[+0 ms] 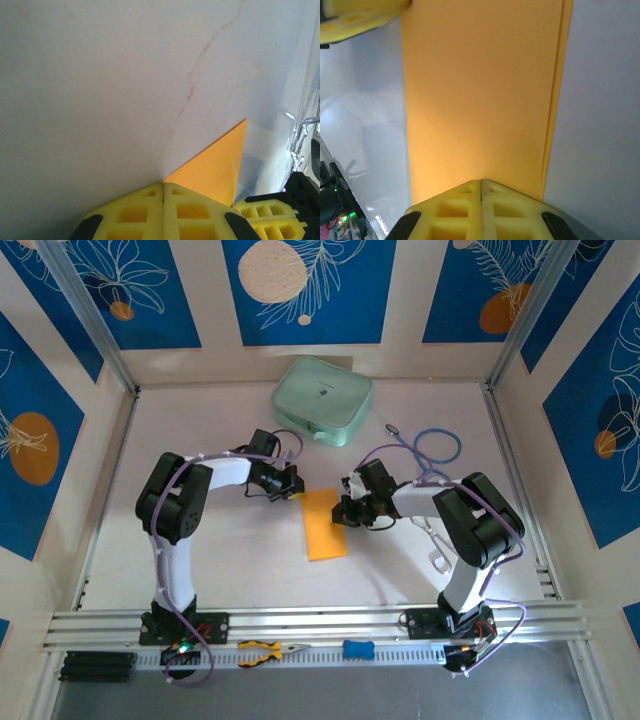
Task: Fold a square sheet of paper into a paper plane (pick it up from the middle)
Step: Fold the paper in half at the center of the table.
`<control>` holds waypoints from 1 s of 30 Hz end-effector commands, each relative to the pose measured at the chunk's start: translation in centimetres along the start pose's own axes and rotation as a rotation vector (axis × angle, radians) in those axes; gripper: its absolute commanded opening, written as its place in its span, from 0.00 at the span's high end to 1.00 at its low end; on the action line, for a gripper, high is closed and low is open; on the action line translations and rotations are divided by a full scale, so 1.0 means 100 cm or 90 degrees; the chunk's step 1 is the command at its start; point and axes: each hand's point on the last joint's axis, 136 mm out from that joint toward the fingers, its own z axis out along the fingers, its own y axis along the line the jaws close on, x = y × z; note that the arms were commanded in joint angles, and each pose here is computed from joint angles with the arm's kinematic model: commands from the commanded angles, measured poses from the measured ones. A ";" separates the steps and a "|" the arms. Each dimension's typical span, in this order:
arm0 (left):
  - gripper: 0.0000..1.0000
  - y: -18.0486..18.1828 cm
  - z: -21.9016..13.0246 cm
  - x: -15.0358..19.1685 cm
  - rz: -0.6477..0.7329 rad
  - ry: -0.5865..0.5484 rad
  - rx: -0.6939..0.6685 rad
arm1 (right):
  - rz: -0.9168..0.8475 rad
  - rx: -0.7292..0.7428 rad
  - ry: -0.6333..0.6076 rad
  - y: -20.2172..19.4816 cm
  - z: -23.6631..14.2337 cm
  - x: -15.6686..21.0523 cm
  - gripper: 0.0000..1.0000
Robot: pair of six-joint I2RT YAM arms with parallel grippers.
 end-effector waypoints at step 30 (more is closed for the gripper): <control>0.89 -0.058 -0.047 0.007 0.106 -0.069 0.046 | 0.036 -0.004 -0.082 0.034 -0.041 -0.014 0.68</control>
